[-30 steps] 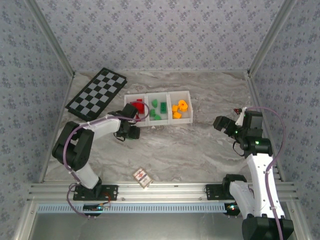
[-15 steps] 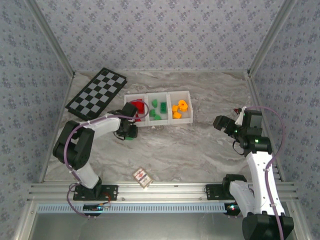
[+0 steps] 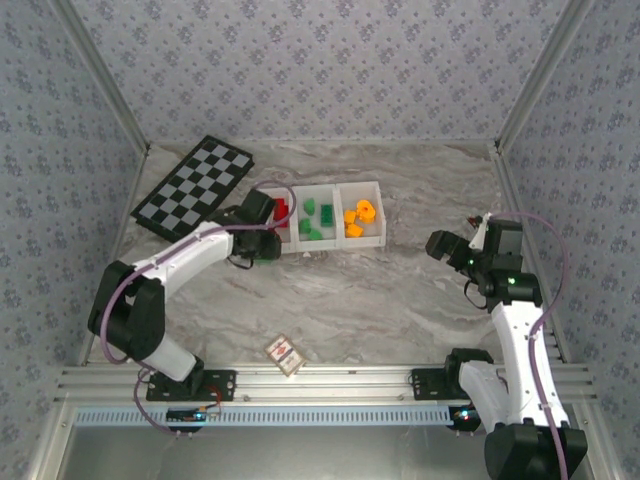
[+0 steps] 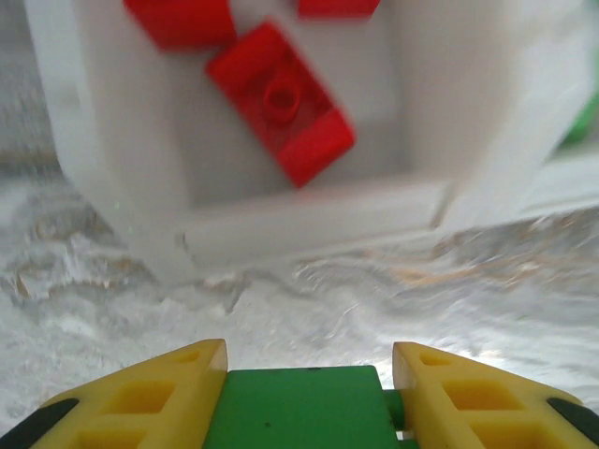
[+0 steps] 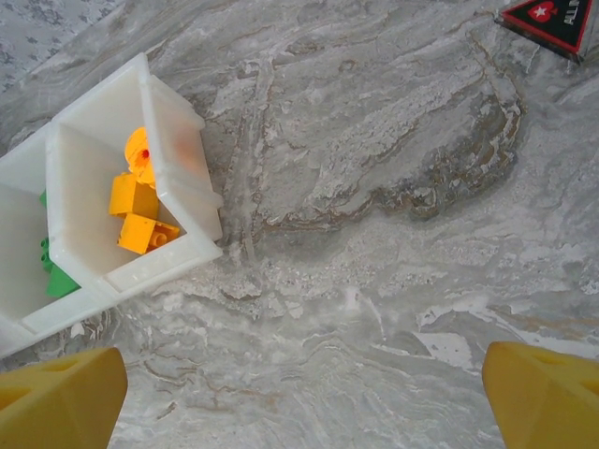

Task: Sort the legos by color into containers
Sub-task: Pick up the lego from the center of the table, then place the lego in the container.

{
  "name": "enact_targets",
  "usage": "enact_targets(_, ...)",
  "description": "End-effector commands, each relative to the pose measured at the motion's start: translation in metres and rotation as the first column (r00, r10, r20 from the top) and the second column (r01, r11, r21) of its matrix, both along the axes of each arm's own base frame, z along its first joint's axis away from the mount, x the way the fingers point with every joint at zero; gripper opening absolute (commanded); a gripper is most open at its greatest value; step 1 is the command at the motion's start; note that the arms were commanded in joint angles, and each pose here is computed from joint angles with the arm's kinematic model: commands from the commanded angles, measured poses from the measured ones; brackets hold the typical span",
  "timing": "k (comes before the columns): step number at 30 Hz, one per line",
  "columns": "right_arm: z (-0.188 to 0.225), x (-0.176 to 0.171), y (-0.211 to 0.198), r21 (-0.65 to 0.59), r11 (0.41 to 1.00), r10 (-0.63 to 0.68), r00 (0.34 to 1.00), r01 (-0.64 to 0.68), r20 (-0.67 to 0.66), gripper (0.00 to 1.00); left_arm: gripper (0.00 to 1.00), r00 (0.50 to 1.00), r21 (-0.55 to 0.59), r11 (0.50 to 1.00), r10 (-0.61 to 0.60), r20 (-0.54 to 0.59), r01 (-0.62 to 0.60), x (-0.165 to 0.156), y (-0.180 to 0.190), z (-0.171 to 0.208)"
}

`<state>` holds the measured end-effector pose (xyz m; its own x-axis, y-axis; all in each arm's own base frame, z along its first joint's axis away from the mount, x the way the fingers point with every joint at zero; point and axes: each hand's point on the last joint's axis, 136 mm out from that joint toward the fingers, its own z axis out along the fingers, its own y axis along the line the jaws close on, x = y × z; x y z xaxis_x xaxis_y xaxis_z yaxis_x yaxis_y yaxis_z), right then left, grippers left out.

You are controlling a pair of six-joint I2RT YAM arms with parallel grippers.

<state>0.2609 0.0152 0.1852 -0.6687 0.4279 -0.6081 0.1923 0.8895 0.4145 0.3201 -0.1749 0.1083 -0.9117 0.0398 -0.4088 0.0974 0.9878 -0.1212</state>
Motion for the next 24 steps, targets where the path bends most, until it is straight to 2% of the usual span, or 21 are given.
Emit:
enact_targets(1, -0.005, 0.0, 0.003, 0.033, 0.999, -0.005, 1.0, 0.005, -0.01, 1.0, 0.32, 0.998, -0.047, 0.999, -0.015, 0.063, 0.017, 0.026, -0.02, 0.036)
enact_targets(6, -0.009, -0.003, 0.003, 0.034, 0.999, -0.006, 1.0, 0.006, -0.019, 1.0, 0.32, 0.989, -0.091, 0.993, -0.069, 0.129, 0.081, 0.073, -0.059, 0.067)
enact_targets(13, -0.022, -0.009, 0.004, 0.038, 0.999, 0.001, 0.999, 0.001, -0.045, 1.0, 0.31, 0.985, -0.116, 0.983, -0.128, 0.117, 0.141, 0.124, -0.111, 0.065)
enact_targets(19, -0.024, -0.012, 0.003, 0.031, 1.0, 0.002, 0.999, 0.0, -0.046, 1.0, 0.34, 0.981, -0.112, 0.978, -0.163, 0.101, 0.174, 0.149, -0.141, 0.049)
enact_targets(24, -0.024, -0.013, 0.003, 0.029, 1.0, -0.001, 0.999, 0.002, -0.05, 1.0, 0.4, 0.984, -0.08, 0.983, -0.159, 0.075, 0.165, 0.157, -0.142, 0.034)
